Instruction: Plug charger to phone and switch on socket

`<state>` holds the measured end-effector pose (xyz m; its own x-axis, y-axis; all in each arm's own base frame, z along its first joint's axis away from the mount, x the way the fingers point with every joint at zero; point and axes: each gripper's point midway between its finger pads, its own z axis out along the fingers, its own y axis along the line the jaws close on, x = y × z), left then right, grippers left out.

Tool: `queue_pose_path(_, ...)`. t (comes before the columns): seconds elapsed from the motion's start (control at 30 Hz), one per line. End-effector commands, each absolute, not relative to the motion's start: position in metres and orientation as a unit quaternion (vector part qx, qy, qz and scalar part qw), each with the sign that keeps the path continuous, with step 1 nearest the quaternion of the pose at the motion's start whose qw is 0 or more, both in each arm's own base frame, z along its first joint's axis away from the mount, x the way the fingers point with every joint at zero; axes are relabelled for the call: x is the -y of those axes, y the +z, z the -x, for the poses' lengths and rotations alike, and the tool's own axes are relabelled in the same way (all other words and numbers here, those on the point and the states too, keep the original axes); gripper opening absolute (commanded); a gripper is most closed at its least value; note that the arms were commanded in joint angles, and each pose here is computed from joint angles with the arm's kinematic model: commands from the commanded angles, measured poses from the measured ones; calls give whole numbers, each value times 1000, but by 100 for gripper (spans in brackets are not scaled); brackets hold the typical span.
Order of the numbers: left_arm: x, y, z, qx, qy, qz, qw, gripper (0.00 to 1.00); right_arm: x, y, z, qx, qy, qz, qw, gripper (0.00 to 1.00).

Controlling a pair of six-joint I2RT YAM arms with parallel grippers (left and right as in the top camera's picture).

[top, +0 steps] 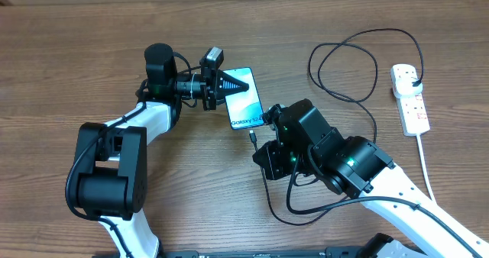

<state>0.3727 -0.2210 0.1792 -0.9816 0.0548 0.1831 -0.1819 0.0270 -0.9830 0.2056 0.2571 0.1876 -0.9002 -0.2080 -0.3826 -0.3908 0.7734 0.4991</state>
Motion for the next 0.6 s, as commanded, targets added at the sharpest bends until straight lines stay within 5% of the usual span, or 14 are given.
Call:
queue_pose_path(0.0, 220, 186, -377, 711, 700, -12, 58, 4, -260, 191, -205, -926, 301, 165, 157, 4)
queue_pose_path(0.57, 220, 185, -377, 711, 699, -21, 67, 4, -262, 193, -207, -924, 304, 166, 163, 4)
